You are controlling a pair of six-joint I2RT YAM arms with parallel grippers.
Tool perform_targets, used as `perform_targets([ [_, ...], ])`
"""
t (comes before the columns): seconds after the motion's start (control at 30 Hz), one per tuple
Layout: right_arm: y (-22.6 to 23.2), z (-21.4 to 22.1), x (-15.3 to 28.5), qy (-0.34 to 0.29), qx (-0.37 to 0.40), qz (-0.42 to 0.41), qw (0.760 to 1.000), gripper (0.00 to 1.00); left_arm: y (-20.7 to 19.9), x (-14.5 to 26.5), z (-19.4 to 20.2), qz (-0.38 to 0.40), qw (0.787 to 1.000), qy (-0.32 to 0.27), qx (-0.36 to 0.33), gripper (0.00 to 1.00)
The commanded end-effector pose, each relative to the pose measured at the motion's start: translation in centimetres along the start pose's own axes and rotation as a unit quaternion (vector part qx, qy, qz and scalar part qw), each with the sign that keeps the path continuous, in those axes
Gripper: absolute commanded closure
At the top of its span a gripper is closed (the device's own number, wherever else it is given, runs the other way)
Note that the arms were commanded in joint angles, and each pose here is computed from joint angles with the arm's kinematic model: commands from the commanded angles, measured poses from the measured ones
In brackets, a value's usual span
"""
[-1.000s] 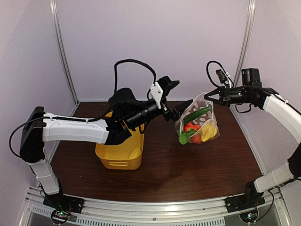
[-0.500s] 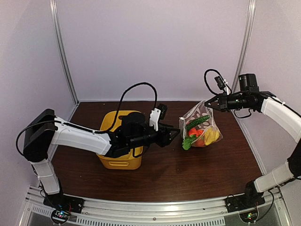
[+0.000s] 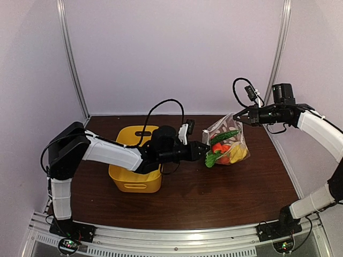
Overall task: Place the food in the zip-top bag and seal the zipper
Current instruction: Adjust the zipper food storage bag at the center of the board.
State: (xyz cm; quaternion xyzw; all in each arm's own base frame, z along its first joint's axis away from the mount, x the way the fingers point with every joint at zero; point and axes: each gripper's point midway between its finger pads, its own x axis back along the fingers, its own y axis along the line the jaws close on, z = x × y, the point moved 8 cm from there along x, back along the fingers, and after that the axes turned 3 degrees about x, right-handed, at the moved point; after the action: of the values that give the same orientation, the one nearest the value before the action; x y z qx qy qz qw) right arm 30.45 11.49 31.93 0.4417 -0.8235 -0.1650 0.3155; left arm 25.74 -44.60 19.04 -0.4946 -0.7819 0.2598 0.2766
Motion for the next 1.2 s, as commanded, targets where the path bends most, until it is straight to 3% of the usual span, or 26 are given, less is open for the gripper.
perform_targets([
  [0.0, 0.8, -0.9, 0.9, -0.026, 0.029, 0.006, 0.999, 1.00, -0.2, -0.6, -1.3, 0.023, 0.999, -0.019, 0.033, 0.76],
  [0.17, 0.7, -0.8, 1.1, -0.030, 0.032, 0.015, 0.999, 1.00, -0.3, -1.2, -1.4, 0.034, 0.998, 0.003, 0.043, 1.00],
  [0.27, -0.2, -0.9, 1.3, -0.023, 0.048, 0.078, 0.995, 1.00, -1.3, -1.1, -2.2, 0.033, 0.992, 0.054, 0.112, 1.00],
  [0.33, -0.5, -0.6, 1.7, 0.004, 0.092, 0.111, 0.990, 1.00, -4.9, 0.4, -4.5, 0.103, 0.975, 0.077, 0.179, 1.00],
  [0.37, -0.5, -0.4, 2.0, 0.020, 0.114, 0.129, 0.985, 1.00, -7.7, 1.9, -6.7, 0.138, 0.976, 0.060, 0.159, 1.00],
  [0.4, -0.4, -0.1, 2.3, 0.033, 0.134, 0.139, 0.981, 1.00, -8.5, 2.3, -7.7, 0.120, 0.985, 0.049, 0.113, 1.00],
  [0.47, -0.9, -0.1, 3.1, 0.041, 0.167, 0.194, 0.966, 1.00, -8.3, 3.6, -10.3, 0.020, 1.000, 0.005, 0.021, 1.00],
  [0.53, -1.7, -0.1, 3.7, 0.038, 0.181, 0.251, 0.950, 1.00, -7.1, 5.0, -11.1, 0.014, 0.999, -0.040, 0.022, 1.00],
  [0.6, -2.3, 0.0, 3.9, 0.042, 0.186, 0.277, 0.942, 1.00, -7.3, 5.0, -10.3, 0.058, 0.997, -0.029, 0.048, 1.00],
  [0.7, -2.0, -0.3, 3.6, 0.049, 0.178, 0.256, 0.949, 1.00, -5.0, 3.6, -9.9, 0.019, 0.999, -0.001, 0.040, 1.00],
  [0.73, -1.7, -0.5, 3.5, 0.047, 0.174, 0.239, 0.954, 1.00, -4.4, 3.5, -9.7, 0.026, 0.997, 0.009, 0.075, 1.00],
  [0.77, -1.4, -0.7, 3.4, 0.044, 0.169, 0.225, 0.959, 1.00, -6.2, 3.5, -9.9, 0.084, 0.993, 0.012, 0.084, 1.00],
  [0.8, -0.9, -0.9, 3.2, 0.040, 0.163, 0.205, 0.964, 1.00, -8.7, 3.5, -10.5, 0.114, 0.993, 0.008, 0.039, 1.00],
  [0.87, 0.0, -1.3, 3.2, 0.029, 0.162, 0.171, 0.971, 1.00, -9.0, 2.8, -10.6, 0.040, 0.999, 0.003, -0.030, 1.00],
  [0.93, 0.9, -2.0, 3.3, 0.011, 0.164, 0.155, 0.974, 1.00, -5.7, 2.2, -10.6, 0.025, 1.000, 0.016, 0.011, 1.00],
  [1.0, 1.9, -2.4, 3.4, 0.002, 0.174, 0.139, 0.975, 1.00, -6.3, 1.8, -10.8, 0.072, 0.997, 0.013, 0.016, 1.00],
  [1.03, 2.3, -2.3, 3.2, 0.006, 0.187, 0.134, 0.973, 1.00, -6.2, 1.5, -10.6, 0.059, 0.998, 0.006, 0.006, 1.00],
  [1.1, 3.3, -1.4, 2.5, 0.036, 0.217, 0.124, 0.968, 1.00, -2.8, 0.4, -9.8, 0.017, 0.999, 0.014, 0.032, 1.00],
  [1.17, 4.4, -0.3, 1.7, 0.072, 0.238, 0.098, 0.964, 1.00, -3.8, 0.6, -10.3, 0.084, 0.994, 0.019, 0.069, 1.00],
])
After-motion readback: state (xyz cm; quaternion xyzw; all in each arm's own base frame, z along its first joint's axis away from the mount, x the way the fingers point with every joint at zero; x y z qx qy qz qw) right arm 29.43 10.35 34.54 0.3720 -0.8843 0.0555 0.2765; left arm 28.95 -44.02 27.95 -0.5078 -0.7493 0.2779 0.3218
